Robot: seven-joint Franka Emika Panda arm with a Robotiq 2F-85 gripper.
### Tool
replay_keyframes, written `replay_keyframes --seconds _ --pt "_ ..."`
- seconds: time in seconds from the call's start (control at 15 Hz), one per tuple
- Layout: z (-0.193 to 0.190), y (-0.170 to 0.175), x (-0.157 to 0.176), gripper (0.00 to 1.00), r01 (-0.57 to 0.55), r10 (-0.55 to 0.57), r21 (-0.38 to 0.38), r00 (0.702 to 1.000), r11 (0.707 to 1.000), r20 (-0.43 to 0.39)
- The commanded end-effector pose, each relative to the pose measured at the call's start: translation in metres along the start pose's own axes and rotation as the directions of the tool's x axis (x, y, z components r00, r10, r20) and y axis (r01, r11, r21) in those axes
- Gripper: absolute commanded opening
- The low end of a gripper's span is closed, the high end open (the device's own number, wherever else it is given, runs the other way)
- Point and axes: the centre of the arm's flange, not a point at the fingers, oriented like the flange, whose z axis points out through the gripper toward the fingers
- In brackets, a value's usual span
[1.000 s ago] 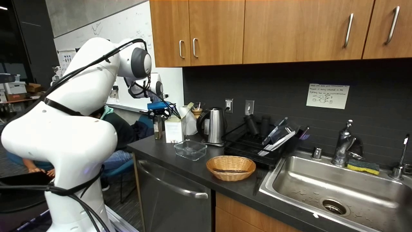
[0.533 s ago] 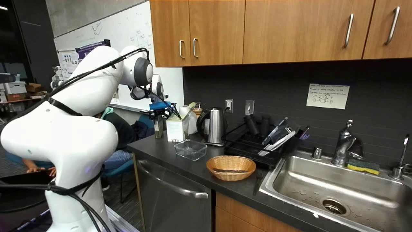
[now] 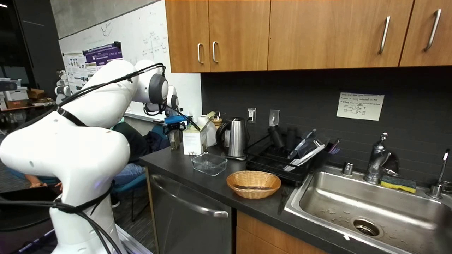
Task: Move the cereal box to the right.
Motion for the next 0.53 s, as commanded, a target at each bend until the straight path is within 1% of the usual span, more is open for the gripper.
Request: replay_keyframes --seconds 0.0,0.07,0.13,0.47 --pt "0.002 0.010 0.017 1.00 0.035 -0.035 0.010 0.999 0.999 0.003" --pt "0.002 0.010 0.017 1.00 0.038 -0.038 0.016 0.999 0.999 0.006" --pt "0.000 0.004 0.003 1.00 0.014 -0.014 0.003 1.000 1.000 0.004" --pt "0.000 0.006 0.005 1.00 0.021 -0.021 0.005 1.000 1.000 0.005"
